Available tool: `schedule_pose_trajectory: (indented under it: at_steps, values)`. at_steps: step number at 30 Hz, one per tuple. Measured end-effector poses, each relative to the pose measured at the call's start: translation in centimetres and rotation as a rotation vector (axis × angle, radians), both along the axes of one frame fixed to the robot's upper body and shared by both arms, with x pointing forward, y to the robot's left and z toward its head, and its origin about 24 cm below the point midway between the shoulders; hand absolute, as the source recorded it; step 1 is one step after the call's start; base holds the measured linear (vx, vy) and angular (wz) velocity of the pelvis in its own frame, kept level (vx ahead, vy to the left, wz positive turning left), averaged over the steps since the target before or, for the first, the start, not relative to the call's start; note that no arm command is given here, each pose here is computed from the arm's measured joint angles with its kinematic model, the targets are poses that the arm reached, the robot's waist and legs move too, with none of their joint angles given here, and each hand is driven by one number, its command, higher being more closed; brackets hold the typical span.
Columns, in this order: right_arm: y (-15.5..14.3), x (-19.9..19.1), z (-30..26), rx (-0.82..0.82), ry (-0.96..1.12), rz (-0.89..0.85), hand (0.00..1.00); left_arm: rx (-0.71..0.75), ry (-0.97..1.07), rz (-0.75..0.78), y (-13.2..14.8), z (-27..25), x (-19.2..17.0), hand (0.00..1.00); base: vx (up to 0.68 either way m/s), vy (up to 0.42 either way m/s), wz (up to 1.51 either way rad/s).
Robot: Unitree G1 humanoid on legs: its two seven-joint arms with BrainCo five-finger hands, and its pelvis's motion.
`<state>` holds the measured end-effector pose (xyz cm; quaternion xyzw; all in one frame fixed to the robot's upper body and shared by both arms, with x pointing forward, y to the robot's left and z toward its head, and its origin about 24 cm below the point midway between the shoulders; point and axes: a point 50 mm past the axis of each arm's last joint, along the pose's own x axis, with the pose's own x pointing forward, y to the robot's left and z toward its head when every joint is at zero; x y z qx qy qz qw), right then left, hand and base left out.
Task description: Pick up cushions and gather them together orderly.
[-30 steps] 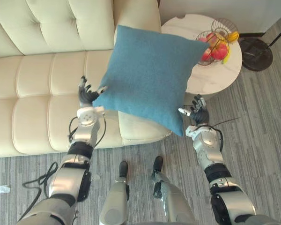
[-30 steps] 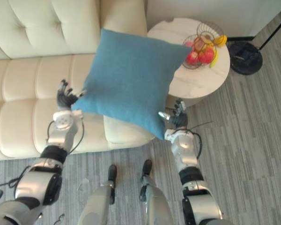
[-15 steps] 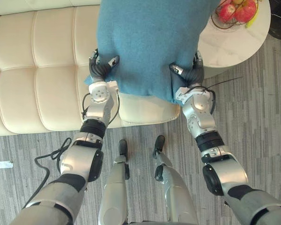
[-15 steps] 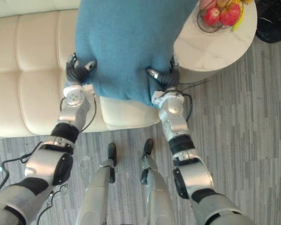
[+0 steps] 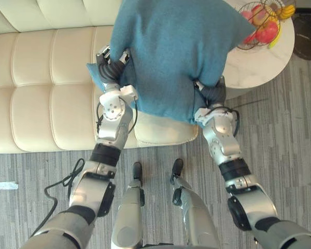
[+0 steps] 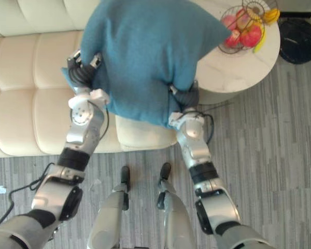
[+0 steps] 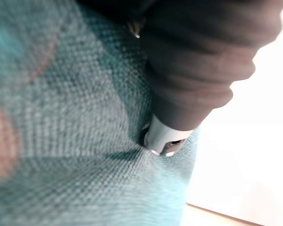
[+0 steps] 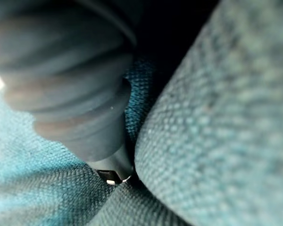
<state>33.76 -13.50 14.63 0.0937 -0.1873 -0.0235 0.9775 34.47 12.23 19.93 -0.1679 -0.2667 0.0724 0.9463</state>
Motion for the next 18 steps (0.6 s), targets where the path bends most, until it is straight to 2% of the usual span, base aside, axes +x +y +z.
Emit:
schedule_pose_trajectory:
  at_steps: [2,6,11,18]
  values:
    - [-0.1,-2.4,-1.5,0.003,-0.003,-0.004,1.0,-0.057,0.004,-0.015,-0.3,-2.4,-2.7,1.0,0.08,0.008,0.08]
    - [-0.1,-5.2,-3.3,-0.024,0.022,-0.001,1.0,-0.095,0.072,-0.026,-0.3,-5.7,-5.8,1.0,0.07,0.014,0.04]
    - [-0.7,-9.4,-8.2,-0.049,0.188,0.018,1.0,-0.095,0.257,-0.068,-0.4,-11.4,-10.6,1.0,0.08,0.03,0.03]
    - [-0.9,-10.9,-9.9,-0.146,0.249,0.036,1.0,-0.018,0.365,-0.116,-0.1,-14.0,-13.4,1.0,0.03,0.022,0.09]
